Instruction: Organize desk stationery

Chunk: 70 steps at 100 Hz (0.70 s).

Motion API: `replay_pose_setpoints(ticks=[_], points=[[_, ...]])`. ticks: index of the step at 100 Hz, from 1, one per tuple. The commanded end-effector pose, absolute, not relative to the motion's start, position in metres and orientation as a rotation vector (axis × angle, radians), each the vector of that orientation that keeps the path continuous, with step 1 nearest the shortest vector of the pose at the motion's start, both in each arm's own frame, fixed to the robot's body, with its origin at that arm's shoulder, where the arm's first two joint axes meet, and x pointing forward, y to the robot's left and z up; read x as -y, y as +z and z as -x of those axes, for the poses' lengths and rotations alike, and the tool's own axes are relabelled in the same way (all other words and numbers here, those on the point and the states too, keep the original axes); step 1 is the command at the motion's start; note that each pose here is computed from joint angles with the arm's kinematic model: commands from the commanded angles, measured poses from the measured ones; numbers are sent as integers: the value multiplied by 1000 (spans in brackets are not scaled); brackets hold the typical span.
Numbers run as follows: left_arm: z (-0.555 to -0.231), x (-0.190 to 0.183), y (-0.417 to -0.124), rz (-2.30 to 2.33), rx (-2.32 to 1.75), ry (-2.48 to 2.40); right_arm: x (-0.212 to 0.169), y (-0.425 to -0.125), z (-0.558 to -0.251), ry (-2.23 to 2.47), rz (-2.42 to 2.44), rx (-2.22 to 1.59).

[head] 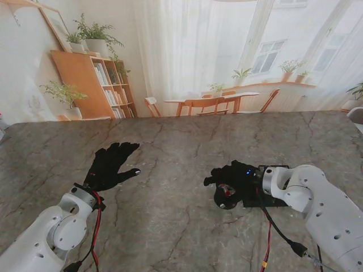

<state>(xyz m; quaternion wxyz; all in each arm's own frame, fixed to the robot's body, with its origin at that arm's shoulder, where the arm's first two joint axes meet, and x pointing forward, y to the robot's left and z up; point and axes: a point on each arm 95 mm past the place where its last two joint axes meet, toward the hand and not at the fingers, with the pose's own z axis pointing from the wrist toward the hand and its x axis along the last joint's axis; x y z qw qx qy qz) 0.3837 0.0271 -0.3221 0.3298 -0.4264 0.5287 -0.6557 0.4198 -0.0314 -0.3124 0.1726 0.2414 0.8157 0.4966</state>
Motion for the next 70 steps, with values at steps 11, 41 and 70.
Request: replay_pose_setpoints(ticks=[11,41,70], points=[[-382,-25,-324,1125,-1381,-1720,29,-307,-420,1431,-696,-2305],[-382,-26,-324,1124,-1376,-1721,29,-304,-421,1472,-696,-2301],[-382,-26,-324,1126,-1374,-1725,29,-304,-420,1486,-735,-2315]])
